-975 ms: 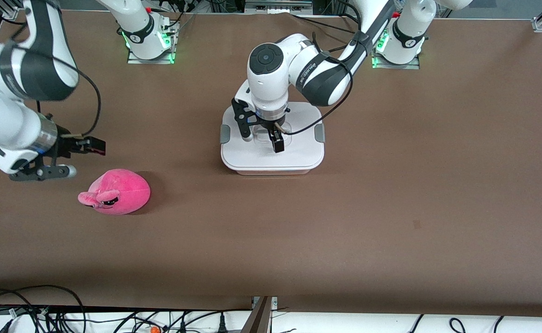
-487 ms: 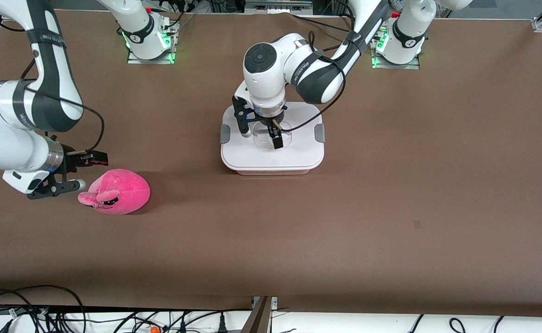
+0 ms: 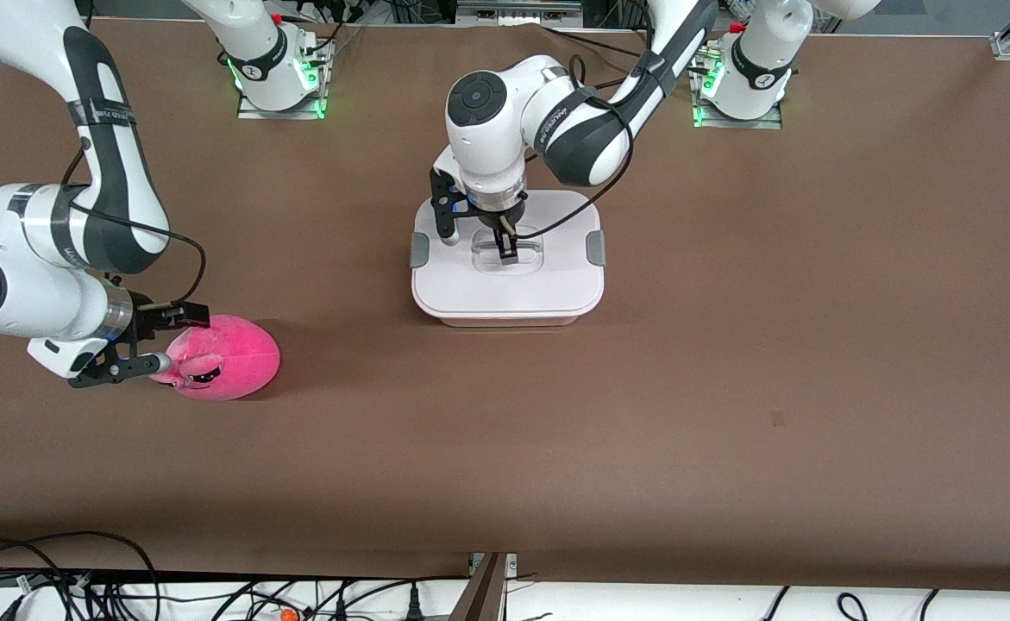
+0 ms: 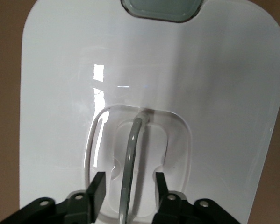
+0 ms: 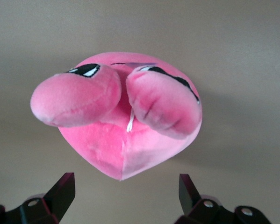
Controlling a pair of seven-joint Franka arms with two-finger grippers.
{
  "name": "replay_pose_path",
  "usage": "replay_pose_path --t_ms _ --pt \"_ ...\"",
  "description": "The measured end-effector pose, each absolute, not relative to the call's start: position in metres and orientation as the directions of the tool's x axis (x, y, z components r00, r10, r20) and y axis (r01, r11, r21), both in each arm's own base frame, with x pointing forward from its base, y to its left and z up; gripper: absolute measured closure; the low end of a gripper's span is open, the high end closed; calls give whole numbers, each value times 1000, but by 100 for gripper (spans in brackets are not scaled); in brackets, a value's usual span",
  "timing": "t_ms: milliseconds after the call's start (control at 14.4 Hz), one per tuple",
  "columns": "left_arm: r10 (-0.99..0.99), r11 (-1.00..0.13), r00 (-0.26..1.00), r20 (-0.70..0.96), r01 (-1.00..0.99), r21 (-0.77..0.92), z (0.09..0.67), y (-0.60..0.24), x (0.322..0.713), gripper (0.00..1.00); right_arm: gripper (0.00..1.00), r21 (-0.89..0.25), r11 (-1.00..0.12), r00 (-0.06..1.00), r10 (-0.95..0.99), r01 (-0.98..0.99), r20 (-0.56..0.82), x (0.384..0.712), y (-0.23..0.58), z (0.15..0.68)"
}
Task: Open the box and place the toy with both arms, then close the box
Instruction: 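Grasp the lid handle with the left gripper while the right gripper grasps the toy, then lift the white lid off with the left gripper and set it aside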
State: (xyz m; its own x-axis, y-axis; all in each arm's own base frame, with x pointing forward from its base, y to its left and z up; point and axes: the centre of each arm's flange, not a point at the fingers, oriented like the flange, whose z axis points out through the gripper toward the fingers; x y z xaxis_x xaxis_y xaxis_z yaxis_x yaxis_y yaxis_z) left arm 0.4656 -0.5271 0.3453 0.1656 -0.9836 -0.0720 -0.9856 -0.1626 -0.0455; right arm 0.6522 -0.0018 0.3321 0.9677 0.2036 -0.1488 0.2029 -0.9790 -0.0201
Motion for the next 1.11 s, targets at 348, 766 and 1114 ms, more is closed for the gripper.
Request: replay_pose_path --t_ms 348,766,1114 --pt "-980 -175 178 -90 -984 -40 353 -527 460 90 3 -12 -982 973 187 187 -133 657 1 316" --pt "-980 -181 184 -78 -982 -51 366 -526 459 93 27 -5 -987 978 161 162 -136 660 9 298" --pt "-976 -191 195 -99 -980 -48 387 -516 465 93 64 -5 -987 978 159 160 -136 660 9 297"
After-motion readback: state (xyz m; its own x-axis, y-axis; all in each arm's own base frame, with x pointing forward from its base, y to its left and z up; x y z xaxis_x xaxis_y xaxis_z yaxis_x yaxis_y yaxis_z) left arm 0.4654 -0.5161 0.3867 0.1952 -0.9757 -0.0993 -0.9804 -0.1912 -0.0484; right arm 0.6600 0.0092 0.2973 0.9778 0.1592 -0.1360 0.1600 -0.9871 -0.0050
